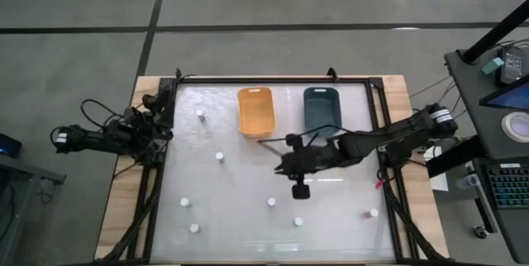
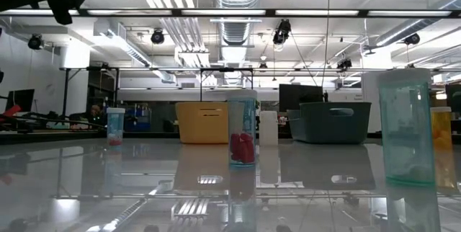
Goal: Pick and place medicine bottles into bin by pill shape (circle, oval)
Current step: Put the blue capsule bottle into the yellow bin
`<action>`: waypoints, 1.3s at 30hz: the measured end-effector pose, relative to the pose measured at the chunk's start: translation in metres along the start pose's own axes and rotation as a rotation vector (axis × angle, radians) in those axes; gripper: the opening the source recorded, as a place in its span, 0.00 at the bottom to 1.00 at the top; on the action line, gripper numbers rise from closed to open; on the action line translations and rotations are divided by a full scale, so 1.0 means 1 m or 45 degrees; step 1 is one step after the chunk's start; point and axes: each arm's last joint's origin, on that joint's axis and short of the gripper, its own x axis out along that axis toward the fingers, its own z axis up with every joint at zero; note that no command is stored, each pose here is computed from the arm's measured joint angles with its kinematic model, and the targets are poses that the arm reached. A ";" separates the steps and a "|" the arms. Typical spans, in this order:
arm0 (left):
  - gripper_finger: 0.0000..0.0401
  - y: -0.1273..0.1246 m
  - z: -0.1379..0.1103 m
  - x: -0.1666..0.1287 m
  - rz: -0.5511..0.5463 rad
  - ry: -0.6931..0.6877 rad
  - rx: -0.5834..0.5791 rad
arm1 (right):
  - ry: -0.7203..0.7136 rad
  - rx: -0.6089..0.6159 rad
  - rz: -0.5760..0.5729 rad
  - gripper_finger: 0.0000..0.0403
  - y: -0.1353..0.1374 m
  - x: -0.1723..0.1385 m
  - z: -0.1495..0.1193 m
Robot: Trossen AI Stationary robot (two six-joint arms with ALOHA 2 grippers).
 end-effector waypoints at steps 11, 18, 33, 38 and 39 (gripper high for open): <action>0.61 0.000 -0.001 0.000 -0.002 0.004 0.002 | 0.315 0.016 0.050 0.08 0.047 0.043 -0.008; 0.61 0.000 -0.001 0.000 -0.002 0.006 0.003 | 0.410 0.129 0.028 0.10 0.058 0.069 -0.023; 0.61 0.000 -0.001 0.000 -0.001 0.006 0.006 | 0.420 0.073 0.034 0.56 0.054 0.096 -0.032; 0.61 0.000 -0.001 0.000 -0.001 0.008 0.008 | 0.431 0.090 0.046 0.61 0.048 0.106 -0.039; 0.61 0.000 -0.001 0.000 0.000 0.008 0.008 | 0.433 0.095 0.062 0.61 0.047 0.109 -0.040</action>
